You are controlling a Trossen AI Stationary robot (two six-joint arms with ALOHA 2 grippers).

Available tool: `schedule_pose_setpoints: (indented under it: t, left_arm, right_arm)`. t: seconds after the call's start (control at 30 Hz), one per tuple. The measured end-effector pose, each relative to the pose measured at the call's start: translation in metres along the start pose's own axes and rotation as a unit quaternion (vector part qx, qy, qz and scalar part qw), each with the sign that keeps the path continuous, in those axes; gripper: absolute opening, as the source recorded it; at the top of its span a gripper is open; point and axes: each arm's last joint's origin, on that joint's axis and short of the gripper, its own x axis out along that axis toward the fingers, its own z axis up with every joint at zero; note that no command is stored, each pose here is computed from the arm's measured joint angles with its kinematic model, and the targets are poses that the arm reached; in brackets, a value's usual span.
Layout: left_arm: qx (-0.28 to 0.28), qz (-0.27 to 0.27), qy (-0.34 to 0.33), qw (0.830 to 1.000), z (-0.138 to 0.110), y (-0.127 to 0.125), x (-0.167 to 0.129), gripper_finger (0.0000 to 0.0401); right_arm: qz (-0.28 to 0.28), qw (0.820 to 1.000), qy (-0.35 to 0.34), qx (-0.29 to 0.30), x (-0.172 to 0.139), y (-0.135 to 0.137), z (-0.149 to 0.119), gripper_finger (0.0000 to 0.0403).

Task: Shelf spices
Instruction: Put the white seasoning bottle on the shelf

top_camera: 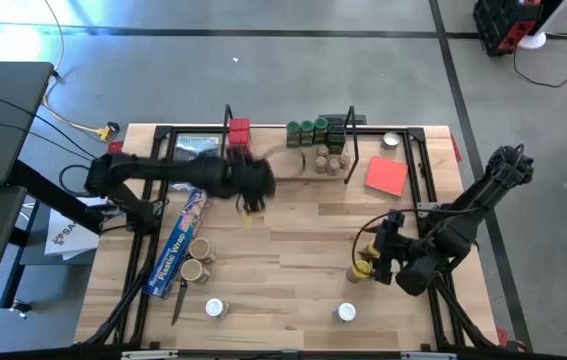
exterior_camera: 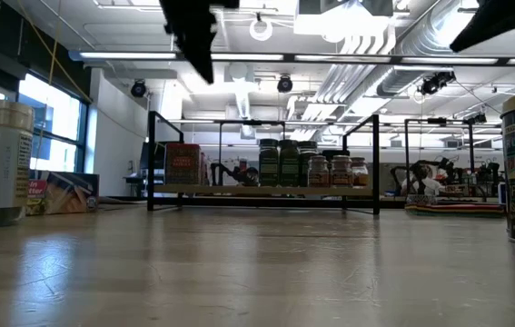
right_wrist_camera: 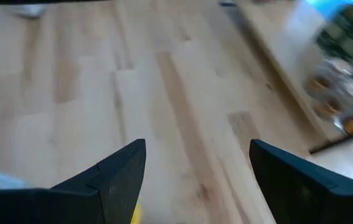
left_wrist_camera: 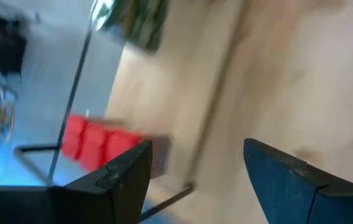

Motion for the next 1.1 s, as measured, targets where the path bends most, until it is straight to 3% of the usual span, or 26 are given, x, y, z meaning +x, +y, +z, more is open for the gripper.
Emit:
schedule_pose_setpoints:
  t: [0.23, 0.37, 0.5, 0.77, 1.1]
  left_arm:
    - [-0.023, -0.015, -0.133, 0.991, -0.012, -0.082, -0.051, 0.0242]
    - [-0.059, -0.022, -0.183, 0.981, -0.026, -0.111, -0.070, 0.0242]
    - [-0.091, -0.009, -0.209, 0.974, -0.039, -0.126, -0.078, 0.0242]
    - [-0.111, 0.002, -0.215, 0.970, -0.049, -0.133, -0.075, 0.0242]
    - [-0.113, 0.004, -0.212, 0.971, -0.046, -0.130, -0.071, 0.0242]
  right_arm:
    - [0.153, 0.987, -0.018, -0.046, -0.001, 0.021, 0.017, 0.0281]
    - [0.243, 0.967, -0.038, -0.067, 0.002, 0.039, 0.025, 0.0281]
    - [0.317, 0.943, -0.006, -0.097, 0.016, 0.063, 0.019, 0.0281]
    - [0.299, 0.944, 0.065, -0.122, 0.051, 0.090, -0.005, 0.0281]
    - [0.306, 0.939, 0.065, -0.143, 0.056, 0.095, -0.008, 0.0281]
